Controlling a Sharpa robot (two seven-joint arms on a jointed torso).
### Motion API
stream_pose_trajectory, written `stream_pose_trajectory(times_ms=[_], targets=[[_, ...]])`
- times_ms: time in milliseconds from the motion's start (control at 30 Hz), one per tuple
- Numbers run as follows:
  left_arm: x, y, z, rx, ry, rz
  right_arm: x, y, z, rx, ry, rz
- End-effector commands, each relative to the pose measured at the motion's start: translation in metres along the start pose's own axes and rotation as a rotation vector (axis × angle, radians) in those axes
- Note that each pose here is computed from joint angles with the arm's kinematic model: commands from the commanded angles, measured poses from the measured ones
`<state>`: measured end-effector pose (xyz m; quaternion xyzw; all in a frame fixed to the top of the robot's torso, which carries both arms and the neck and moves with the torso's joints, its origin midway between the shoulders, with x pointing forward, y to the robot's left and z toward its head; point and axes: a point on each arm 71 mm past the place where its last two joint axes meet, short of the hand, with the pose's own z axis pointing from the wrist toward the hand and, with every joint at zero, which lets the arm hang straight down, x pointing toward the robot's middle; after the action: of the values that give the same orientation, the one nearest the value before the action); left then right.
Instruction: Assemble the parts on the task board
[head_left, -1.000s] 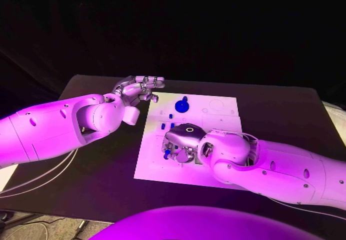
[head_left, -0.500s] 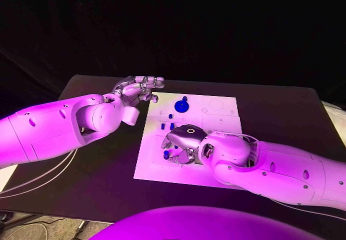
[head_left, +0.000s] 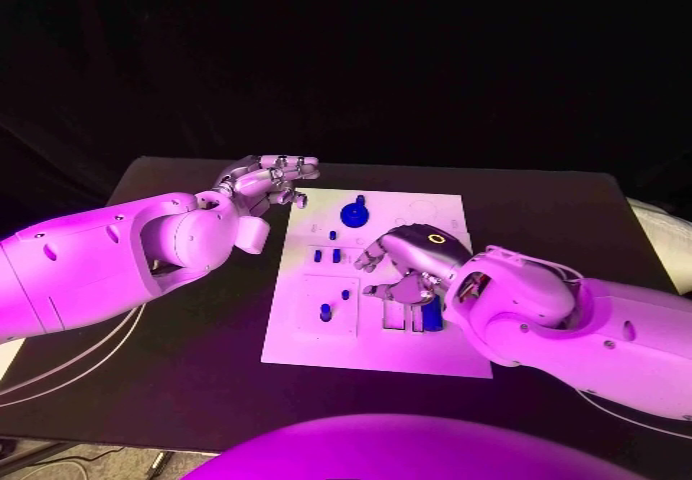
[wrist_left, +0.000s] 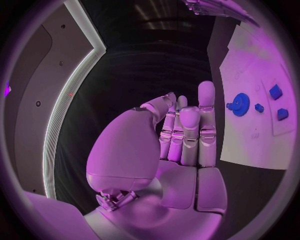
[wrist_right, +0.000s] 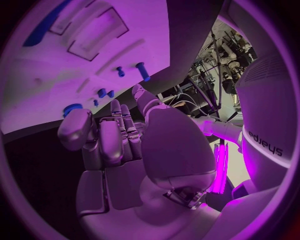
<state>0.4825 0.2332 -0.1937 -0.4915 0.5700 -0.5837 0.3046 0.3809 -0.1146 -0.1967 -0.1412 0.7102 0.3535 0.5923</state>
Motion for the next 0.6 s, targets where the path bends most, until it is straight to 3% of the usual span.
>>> stream_pose_trajectory(times_ms=[33, 200, 333, 600], targets=[[0.0025, -0.0004, -0.0011, 0.001, 0.021, -0.003, -0.015, -0.024, -0.015, 0.187, -0.031, 0.187], [0.004, -0.0003, -0.0027, 0.001, 0.023, -0.004, -0.024, -0.056, -0.047, 0.405, 0.019, 0.245], [0.0058, -0.0003, -0.0042, 0.0, 0.027, -0.005, -0.02, -0.071, -0.067, 0.527, 0.076, 0.227], [0.0081, 0.0005, -0.005, -0.002, 0.034, -0.006, -0.004, -0.078, -0.075, 0.581, 0.131, 0.2]])
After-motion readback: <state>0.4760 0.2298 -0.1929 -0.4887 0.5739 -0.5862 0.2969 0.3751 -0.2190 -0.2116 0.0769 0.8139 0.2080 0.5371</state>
